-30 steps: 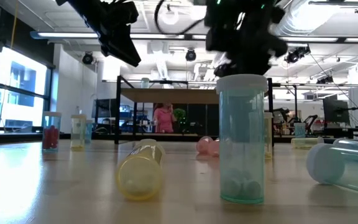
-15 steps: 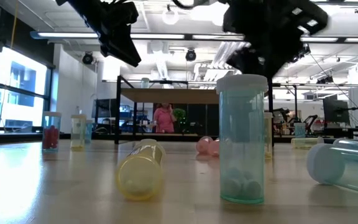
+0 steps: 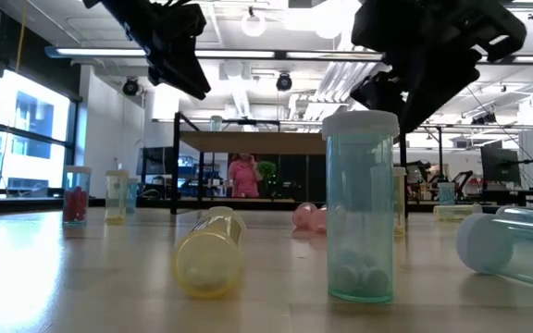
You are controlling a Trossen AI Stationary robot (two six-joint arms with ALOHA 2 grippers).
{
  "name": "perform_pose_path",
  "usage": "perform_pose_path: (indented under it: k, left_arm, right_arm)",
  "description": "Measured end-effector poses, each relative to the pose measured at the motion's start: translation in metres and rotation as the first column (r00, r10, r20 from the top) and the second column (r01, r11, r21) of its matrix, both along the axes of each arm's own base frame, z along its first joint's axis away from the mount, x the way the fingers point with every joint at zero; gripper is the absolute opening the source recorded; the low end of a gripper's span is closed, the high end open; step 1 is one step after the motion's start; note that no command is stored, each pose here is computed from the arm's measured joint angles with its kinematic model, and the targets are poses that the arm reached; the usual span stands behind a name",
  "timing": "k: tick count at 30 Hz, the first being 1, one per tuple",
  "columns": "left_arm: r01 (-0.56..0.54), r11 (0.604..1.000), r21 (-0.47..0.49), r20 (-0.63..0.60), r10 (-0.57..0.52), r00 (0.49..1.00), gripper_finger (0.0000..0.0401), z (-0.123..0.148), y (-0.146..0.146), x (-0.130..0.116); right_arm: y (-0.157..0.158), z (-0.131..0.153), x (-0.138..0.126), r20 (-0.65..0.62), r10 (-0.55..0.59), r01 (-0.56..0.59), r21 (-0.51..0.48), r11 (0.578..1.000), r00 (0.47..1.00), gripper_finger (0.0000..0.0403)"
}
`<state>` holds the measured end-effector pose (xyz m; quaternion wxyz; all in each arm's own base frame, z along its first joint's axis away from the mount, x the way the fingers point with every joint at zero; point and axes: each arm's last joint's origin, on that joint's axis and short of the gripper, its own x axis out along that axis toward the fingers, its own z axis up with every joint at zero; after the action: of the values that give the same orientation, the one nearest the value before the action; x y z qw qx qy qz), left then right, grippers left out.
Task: Pick and place medicine bottles onto shelf by color
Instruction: Put the yellow pill bottle on the shelf
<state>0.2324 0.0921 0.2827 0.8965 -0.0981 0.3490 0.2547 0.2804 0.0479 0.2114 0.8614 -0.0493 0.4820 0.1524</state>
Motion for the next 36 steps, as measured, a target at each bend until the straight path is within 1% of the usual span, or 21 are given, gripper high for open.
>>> perform_pose_path:
  k: [4, 6, 10, 14, 29, 36]
  left_arm:
    - [-0.001, 1.000, -0.001, 0.001, 0.001, 1.000, 0.0172, 0.000, 0.000, 0.000]
    - [-0.001, 1.000, -0.002, 0.001, 0.001, 1.000, 0.0172, 0.000, 0.000, 0.000]
    - [-0.002, 1.000, 0.000, 0.004, 0.002, 1.000, 0.0172, 0.000, 0.000, 0.000]
    - [-0.001, 1.000, 0.000, 0.005, 0.001, 1.000, 0.0172, 0.000, 0.000, 0.000]
    - [0.003, 1.000, -0.002, 0.007, -0.003, 1.000, 0.0172, 0.000, 0.000, 0.001]
    - [0.003, 1.000, -0.002, 0.007, -0.003, 1.000, 0.0172, 0.000, 0.000, 0.001]
  right_arm:
    - [0.009, -0.005, -0.001, 0.016, 0.000, 0.002, -0.076, 0.997, 1.000, 0.0206]
    - [0.013, -0.006, -0.002, 0.029, 0.007, -0.005, -0.086, 0.996, 1.000, 0.0206]
    - [0.020, -0.005, 0.000, 0.066, 0.029, -0.024, -0.079, 0.997, 0.997, 0.0206]
    - [0.022, -0.007, 0.002, 0.069, 0.035, -0.030, -0.079, 0.996, 0.997, 0.0206]
    - [0.023, -0.029, 0.011, 0.007, 0.028, -0.027, -0.089, 0.996, 1.000, 0.0206]
    - [0.023, -0.030, 0.011, 0.001, 0.007, -0.007, -0.088, 0.996, 1.000, 0.0206]
